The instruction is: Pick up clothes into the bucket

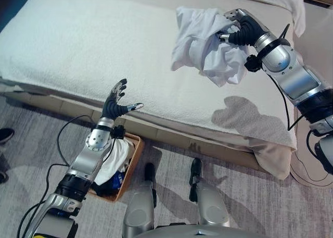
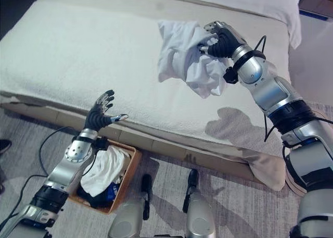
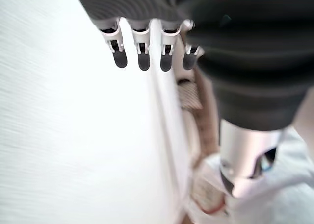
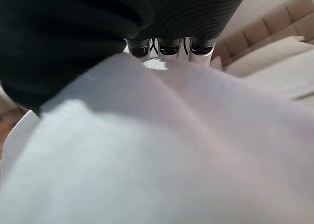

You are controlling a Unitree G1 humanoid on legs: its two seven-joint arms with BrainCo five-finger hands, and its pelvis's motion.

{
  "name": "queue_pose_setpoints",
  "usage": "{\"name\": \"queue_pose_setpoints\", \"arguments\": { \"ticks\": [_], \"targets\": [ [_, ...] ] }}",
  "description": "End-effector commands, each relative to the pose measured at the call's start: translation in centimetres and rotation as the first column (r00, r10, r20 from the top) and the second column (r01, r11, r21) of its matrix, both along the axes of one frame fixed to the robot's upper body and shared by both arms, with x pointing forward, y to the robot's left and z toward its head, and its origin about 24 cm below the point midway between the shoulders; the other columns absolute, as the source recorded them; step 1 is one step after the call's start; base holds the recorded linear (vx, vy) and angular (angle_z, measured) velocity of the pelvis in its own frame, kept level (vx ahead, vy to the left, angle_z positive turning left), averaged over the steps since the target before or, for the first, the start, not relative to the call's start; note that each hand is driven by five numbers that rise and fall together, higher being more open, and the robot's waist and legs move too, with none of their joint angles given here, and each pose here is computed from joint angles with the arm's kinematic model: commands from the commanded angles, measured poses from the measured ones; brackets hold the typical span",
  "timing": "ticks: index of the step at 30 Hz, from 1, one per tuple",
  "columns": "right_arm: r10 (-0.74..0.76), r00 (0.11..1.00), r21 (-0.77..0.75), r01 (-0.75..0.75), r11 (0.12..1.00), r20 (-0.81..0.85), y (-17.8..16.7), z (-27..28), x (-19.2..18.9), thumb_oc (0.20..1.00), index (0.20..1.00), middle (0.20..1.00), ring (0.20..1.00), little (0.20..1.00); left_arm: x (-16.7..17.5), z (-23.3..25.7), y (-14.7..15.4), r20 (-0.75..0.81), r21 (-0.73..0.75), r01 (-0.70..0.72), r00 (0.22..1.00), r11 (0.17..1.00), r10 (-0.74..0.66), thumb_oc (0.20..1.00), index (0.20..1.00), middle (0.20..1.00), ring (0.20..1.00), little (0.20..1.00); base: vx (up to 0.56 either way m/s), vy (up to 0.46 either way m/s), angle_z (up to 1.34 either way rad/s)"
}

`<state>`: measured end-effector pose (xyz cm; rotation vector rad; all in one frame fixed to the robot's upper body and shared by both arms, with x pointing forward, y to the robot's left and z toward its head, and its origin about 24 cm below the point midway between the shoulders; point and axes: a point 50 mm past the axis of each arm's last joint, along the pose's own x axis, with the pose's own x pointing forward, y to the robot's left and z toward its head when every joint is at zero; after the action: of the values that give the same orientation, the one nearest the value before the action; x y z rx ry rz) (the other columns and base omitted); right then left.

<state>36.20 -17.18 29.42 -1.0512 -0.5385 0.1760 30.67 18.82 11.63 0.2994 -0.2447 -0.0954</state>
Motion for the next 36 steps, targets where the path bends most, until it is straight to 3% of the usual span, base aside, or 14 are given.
{"name": "queue_pose_setpoints", "arguments": {
  "ticks": [1, 9, 17, 20, 21, 27, 32, 33, 34, 35, 36],
  "targets": [
    [0.090, 0.993, 0.029, -0.092, 0.995, 0.070, 0.9, 2.4, -1.2, 0.200, 0.200, 0.200, 0.200, 0.200, -0.4, 0.6, -1.7, 0.051, 0.049, 0.083, 0.995, 0.995, -0.085, 1.000, 1.000, 1.000, 1.000, 1.000, 0.06, -0.023, -0.22],
    [0.314, 0.949, 0.028, -0.313, 0.949, -0.031, 4.5, 1.4, -2.9, 0.200, 0.200, 0.200, 0.200, 0.200, 1.0, 1.8, -5.2, 0.078, 0.055, 0.170, 0.982, 0.984, -0.174, 1.000, 1.000, 1.000, 1.000, 1.000, 0.08, -0.039, -0.26],
    [0.486, 0.867, 0.121, -0.474, 0.872, -0.108, 6.9, -0.1, -4.4, 0.200, 0.200, 0.200, 0.200, 0.200, 1.7, 2.9, -10.1, 0.082, -0.120, 0.306, 0.951, 0.945, -0.298, 1.000, 1.000, 1.000, 1.000, 1.000, 0.05, -0.028, 0.01],
    [0.560, 0.811, 0.184, -0.532, 0.826, -0.167, 7.8, -0.9, -4.9, 0.200, 0.200, 0.200, 0.200, 0.200, 1.6, 3.2, -11.4, 0.078, -0.177, 0.346, 0.938, 0.921, -0.337, 1.000, 1.000, 1.000, 1.000, 1.000, 0.01, -0.006, -0.01],
    [0.611, 0.762, 0.286, -0.548, 0.786, -0.217, 8.0, -1.8, -5.0, 0.200, 0.200, 0.200, 0.200, 0.200, 1.5, 3.2, -12.2, 0.069, -0.199, 0.368, 0.930, 0.908, -0.362, 1.000, 1.000, 1.000, 1.000, 1.000, 0.00, 0.000, 0.00],
    [0.723, 0.609, 0.491, -0.544, 0.681, -0.328, 8.7, -4.4, -5.6, 0.200, 0.200, 0.200, 0.200, 0.200, 0.9, 3.4, -14.3, 0.045, -0.304, 0.461, 0.881, 0.834, -0.471, 1.000, 1.000, 1.000, 1.000, 1.000, 0.00, 0.000, 0.00],
    [0.745, 0.574, 0.567, -0.507, 0.649, -0.340, 8.4, -5.3, -5.6, 0.200, 0.200, 0.200, 0.200, 0.200, 0.0, 3.2, -15.1, 0.027, -0.414, 0.522, 0.826, 0.746, -0.563, 1.000, 1.000, 1.000, 1.000, 1.000, 0.01, 0.001, 0.04],
    [0.748, 0.574, 0.580, -0.501, 0.642, -0.333, 8.3, -5.5, -5.5, 0.200, 0.200, 0.200, 0.200, 0.200, -0.1, 3.1, -15.0, 0.025, -0.432, 0.528, 0.818, 0.731, -0.575, 0.903, 0.903, 0.903, 0.903, 0.903, 0.01, 0.005, 0.04],
    [0.748, 0.575, 0.585, -0.496, 0.641, -0.333, 8.2, -5.6, -5.5, 0.200, 0.200, 0.200, 0.200, 0.200, -0.2, 2.9, -14.9, 0.018, -0.453, 0.524, 0.814, 0.721, -0.581, 0.495, 0.495, 0.495, 0.495, 0.495, 0.00, 0.000, 0.00],
    [0.746, 0.581, 0.591, -0.491, 0.640, -0.325, 8.0, -5.6, -5.4, 0.200, 0.200, 0.200, 0.200, 0.200, -0.3, 2.6, -14.9, 0.008, -0.473, 0.524, 0.806, 0.708, -0.592, 0.316, 0.316, 0.316, 0.316, 0.316, 0.00, 0.000, 0.00],
    [0.744, 0.587, 0.599, -0.483, 0.638, -0.319, 7.9, -5.7, -5.4, 0.200, 0.200, 0.200, 0.200, 0.200, -0.4, 2.3, -14.8, -0.001, -0.486, 0.523, 0.801, 0.700, -0.599, 0.200, 0.200, 0.200, 0.200, 0.200, 0.00, 0.000, 0.00]
  ]
}}
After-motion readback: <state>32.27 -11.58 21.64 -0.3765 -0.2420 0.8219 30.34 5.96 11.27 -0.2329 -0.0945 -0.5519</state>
